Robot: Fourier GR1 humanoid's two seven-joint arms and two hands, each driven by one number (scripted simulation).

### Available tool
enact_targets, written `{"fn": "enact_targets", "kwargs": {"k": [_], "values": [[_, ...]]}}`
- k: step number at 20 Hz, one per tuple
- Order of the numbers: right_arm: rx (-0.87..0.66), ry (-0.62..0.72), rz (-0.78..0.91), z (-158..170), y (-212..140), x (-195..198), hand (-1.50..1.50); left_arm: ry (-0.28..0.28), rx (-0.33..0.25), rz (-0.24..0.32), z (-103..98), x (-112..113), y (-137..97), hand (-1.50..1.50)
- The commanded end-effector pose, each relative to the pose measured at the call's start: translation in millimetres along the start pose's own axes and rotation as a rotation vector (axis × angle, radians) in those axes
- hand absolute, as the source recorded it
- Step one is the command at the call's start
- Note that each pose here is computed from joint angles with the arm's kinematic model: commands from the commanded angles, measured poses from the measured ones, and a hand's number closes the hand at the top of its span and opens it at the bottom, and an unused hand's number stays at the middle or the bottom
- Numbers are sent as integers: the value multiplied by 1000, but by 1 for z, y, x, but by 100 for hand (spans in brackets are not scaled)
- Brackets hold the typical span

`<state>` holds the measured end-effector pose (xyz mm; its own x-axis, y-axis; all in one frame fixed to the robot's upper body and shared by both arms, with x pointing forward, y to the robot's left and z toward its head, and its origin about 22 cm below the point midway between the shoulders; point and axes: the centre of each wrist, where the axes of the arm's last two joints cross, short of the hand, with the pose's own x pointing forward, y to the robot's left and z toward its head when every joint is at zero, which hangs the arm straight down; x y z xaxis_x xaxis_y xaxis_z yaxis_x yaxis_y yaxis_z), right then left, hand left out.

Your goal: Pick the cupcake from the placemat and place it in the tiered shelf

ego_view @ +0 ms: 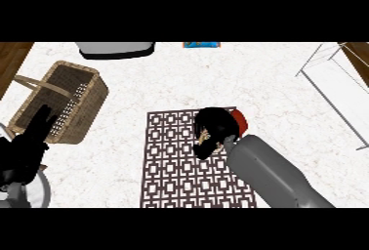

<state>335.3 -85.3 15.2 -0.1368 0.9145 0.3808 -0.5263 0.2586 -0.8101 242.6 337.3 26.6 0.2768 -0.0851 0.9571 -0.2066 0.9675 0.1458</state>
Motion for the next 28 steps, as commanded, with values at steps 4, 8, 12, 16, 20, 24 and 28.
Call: {"fn": "enact_targets", "kwargs": {"k": [4,8,12,16,20,24,28], "values": [[-427,686,-487,-1,-89,-101,150,156,-20,69,14,-36,-8,0],[-748,812,-576,3,-146,-91,150,159,-82,67,14,-34,-21,0],[-982,877,-523,10,-199,-69,150,164,-121,44,11,-31,-33,0],[-1155,926,-473,28,-255,-40,150,182,-118,57,11,-35,-30,0],[-1210,1010,-408,38,-282,-24,150,190,-111,51,11,-38,-38,0],[-1263,1060,-370,59,-318,-5,150,193,-111,50,18,-47,-40,0],[-1333,1105,-393,86,-350,-17,150,194,-104,53,13,-36,-28,0]]}}
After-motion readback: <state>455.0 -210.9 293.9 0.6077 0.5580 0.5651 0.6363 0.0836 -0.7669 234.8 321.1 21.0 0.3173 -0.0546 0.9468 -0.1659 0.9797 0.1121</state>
